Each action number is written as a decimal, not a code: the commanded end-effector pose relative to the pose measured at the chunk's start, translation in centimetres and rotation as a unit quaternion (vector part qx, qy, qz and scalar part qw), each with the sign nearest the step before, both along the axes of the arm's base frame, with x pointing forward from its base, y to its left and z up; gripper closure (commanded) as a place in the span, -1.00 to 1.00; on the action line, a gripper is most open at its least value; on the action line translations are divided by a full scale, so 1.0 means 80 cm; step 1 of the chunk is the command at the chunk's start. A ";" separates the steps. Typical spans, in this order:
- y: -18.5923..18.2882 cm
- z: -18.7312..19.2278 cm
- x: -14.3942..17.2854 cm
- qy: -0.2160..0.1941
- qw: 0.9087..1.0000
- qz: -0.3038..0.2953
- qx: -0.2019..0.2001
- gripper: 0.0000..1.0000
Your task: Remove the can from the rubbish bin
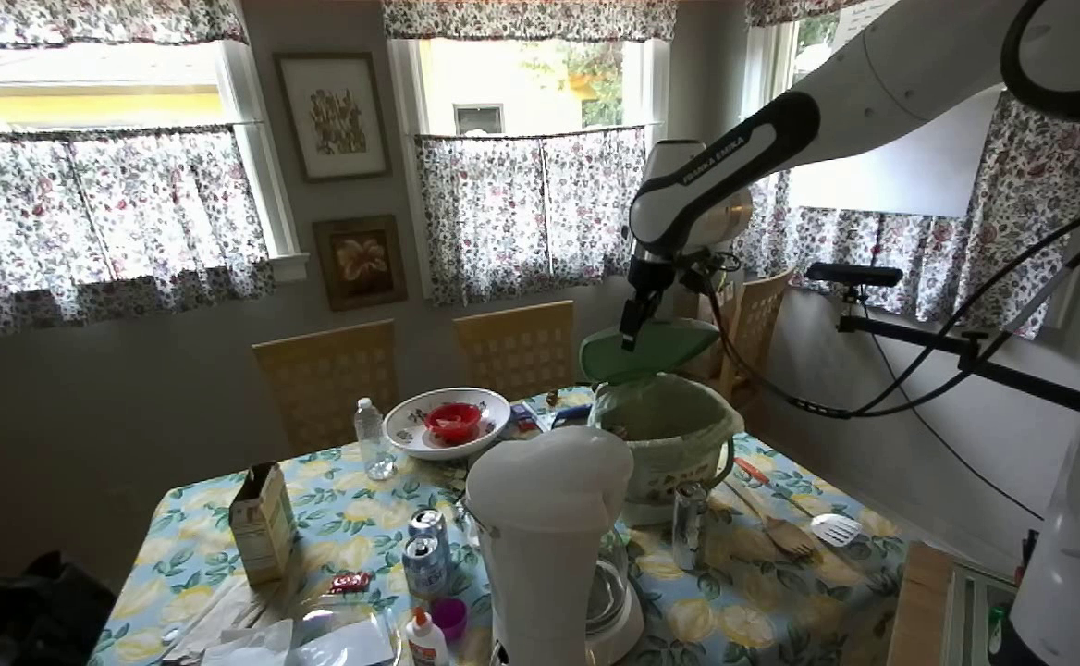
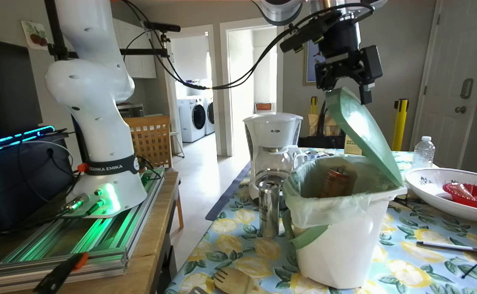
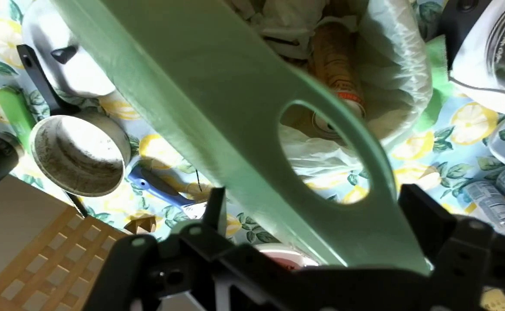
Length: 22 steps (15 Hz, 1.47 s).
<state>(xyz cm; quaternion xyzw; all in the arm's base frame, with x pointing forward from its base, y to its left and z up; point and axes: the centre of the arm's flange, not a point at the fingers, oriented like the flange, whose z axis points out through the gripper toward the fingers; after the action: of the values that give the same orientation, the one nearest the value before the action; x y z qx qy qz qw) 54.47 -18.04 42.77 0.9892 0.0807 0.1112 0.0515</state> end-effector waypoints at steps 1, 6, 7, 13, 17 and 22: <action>0.011 -0.006 0.006 0.026 1.000 -0.011 -0.003 -1.00; 0.026 -0.016 -0.002 0.055 0.999 0.000 -0.003 -1.00; 0.029 -0.017 -0.005 0.062 0.998 0.006 -0.003 -1.00; 0.043 -0.030 -0.018 0.105 0.994 0.043 0.005 -1.00; 0.051 -0.035 -0.029 0.126 0.990 0.067 0.006 -1.00; 0.063 -0.029 -0.040 0.115 0.992 0.048 0.003 -1.00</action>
<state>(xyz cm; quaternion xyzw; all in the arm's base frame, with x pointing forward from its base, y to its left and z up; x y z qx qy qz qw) 52.81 -13.92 39.77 0.9888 0.1477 -0.0076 0.0178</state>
